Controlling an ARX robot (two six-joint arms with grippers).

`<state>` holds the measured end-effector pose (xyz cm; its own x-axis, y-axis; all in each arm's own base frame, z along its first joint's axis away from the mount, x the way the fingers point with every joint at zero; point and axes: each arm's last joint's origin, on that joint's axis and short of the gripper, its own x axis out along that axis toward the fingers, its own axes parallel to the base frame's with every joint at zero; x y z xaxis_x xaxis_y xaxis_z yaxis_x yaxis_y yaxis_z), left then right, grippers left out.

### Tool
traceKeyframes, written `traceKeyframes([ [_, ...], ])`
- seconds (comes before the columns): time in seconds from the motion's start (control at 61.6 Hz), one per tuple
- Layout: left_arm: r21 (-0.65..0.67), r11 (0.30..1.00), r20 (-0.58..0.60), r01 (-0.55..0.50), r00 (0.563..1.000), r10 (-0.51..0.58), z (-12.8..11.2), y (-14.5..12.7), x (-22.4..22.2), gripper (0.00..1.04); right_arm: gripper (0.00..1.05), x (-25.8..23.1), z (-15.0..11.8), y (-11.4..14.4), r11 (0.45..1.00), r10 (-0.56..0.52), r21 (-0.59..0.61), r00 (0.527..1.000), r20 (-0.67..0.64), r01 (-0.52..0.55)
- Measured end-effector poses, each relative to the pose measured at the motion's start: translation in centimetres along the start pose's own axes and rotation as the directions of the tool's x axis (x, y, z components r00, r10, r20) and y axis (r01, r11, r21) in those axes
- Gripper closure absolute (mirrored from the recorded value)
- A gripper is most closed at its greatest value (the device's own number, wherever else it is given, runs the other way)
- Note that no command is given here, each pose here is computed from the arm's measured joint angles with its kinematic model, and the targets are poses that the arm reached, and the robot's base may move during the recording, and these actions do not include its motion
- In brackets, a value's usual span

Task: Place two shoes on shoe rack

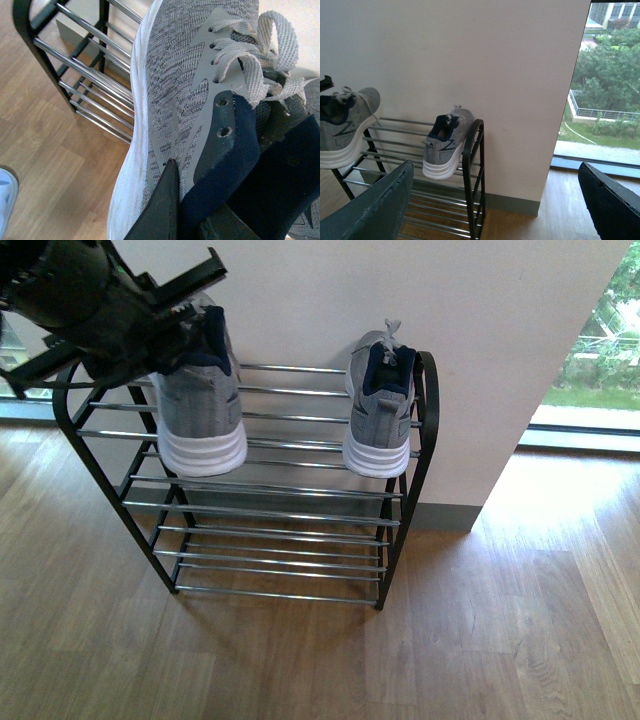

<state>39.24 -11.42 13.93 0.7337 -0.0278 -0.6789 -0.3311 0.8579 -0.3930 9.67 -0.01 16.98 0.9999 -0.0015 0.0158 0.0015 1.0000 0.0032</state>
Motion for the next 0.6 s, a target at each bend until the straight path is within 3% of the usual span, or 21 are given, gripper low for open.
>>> traceKeyframes([
  [0.341,0.036,0.999,-0.113,-0.007,0.994,0.011,-2.2,-3.9,6.0,1.03,0.09,0.0,0.0,0.0,1.000,0.000,0.000,1.000,0.000,0.000],
  [0.6,0.101,0.995,-0.111,0.015,0.994,-0.004,-1.9,-5.5,9.1,1.03,0.09,0.0,0.0,0.0,1.000,0.000,0.000,1.000,0.000,0.000],
])
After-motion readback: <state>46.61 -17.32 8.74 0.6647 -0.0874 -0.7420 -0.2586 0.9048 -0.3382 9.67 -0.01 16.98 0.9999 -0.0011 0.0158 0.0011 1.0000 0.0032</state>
